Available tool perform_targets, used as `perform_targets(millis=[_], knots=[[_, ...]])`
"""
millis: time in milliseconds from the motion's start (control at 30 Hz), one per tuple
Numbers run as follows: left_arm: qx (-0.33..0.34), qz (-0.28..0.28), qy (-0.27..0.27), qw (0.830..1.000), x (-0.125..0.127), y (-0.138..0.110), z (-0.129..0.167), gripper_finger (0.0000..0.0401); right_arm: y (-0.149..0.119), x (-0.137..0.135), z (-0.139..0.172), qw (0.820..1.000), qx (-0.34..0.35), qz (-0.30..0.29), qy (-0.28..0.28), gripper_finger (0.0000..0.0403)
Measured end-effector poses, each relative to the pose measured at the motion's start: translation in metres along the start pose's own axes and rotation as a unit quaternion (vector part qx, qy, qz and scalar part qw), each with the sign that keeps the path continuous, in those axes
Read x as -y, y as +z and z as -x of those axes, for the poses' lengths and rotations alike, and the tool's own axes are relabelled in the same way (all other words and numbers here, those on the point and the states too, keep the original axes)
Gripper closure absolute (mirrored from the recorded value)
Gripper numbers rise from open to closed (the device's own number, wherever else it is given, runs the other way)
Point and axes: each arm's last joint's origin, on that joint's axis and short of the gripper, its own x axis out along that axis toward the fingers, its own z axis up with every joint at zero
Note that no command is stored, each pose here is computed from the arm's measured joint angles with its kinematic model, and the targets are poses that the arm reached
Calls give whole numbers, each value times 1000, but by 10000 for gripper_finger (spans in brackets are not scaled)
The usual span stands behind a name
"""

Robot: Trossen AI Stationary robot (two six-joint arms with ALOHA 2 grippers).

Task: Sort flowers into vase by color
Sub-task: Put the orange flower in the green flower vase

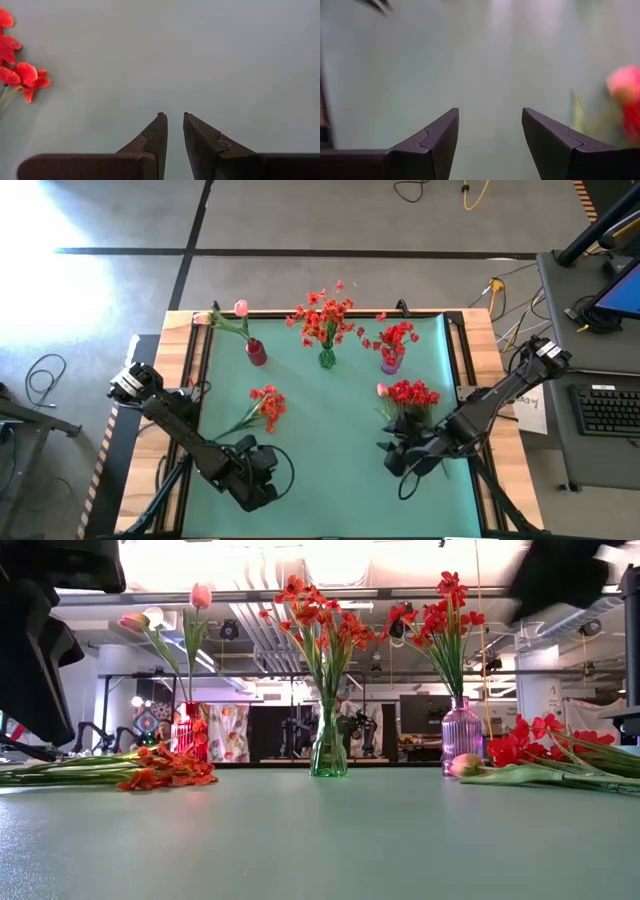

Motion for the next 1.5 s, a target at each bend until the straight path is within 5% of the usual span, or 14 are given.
perform_targets(millis=[233, 400, 733, 1500], knots=[[0, -4, 7, 1000, -2, 4, -2, 352, 33, -15, -6, 990, 105, 57, 79, 193], [0, -1, 7, 1000, -3, 5, -3, 352, 33, -5, -8, 994, 38, 46, 91, 193], [27, 1, 15, 1000, -3, 7, -3, 352, -5, 23, -16, 986, -145, -29, -71, 193], [42, 9, 8, 999, 0, 8, -4, 352, -29, 25, -62, 966, -188, -28, -175, 193]])
